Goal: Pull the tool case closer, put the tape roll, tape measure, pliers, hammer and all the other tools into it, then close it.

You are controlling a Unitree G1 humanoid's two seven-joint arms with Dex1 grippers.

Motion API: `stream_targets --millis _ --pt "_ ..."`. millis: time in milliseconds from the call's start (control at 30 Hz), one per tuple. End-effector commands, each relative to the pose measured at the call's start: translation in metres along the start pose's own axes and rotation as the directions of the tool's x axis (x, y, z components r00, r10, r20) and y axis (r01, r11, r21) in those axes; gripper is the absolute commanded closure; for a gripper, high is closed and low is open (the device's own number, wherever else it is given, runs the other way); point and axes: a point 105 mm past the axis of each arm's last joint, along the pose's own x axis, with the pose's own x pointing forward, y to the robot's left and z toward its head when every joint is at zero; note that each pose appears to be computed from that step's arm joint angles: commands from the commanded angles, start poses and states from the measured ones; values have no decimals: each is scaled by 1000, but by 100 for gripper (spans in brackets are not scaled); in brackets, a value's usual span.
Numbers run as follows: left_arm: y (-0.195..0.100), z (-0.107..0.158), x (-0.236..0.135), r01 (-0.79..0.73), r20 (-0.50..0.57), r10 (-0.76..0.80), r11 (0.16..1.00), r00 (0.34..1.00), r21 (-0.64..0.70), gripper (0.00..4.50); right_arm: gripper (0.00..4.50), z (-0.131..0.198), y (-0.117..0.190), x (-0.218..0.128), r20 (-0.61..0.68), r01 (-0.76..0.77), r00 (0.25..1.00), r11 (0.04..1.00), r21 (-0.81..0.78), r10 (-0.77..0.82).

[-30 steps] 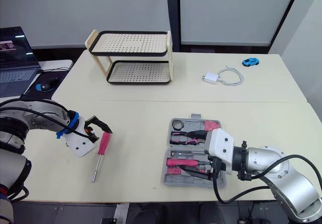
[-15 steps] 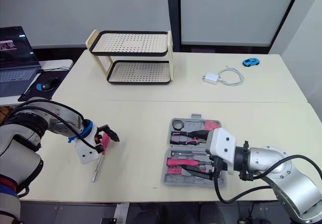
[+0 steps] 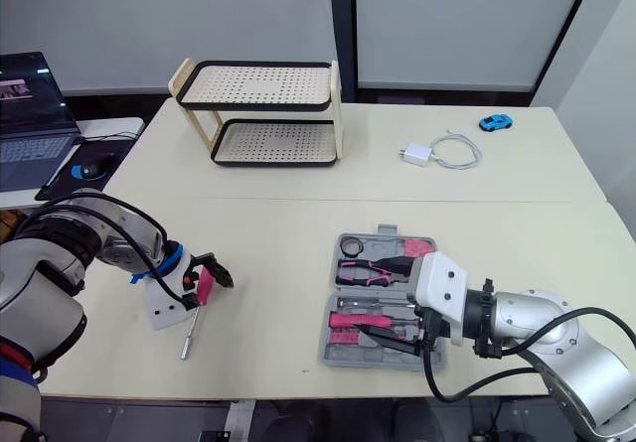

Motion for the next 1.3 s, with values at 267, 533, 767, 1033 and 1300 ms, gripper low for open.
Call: stream_targets --millis 267,533,767,1033,1300 --pt "-6 4 -4 8 29 -8 1000 1000 -22 119 0 9 2 -2 20 -2 1000 999 -43 3" --pt "-10 6 -5 28 34 -27 999 999 -34 368 0 9 1 -2 21 -4 1000 999 -44 5" --pt "-14 5 -6 34 31 -32 998 999 -53 407 0 9 1 -1 25 -4 1000 999 -45 5" --pt "-7 -7 -30 -16 -11 14 977 1000 -215 407 0 10 1 0 30 -2 1000 999 -48 3" --pt "-8 -14 -55 -58 10 73 855 997 -516 407 0 9 4 2 39 12 999 999 -34 -11"
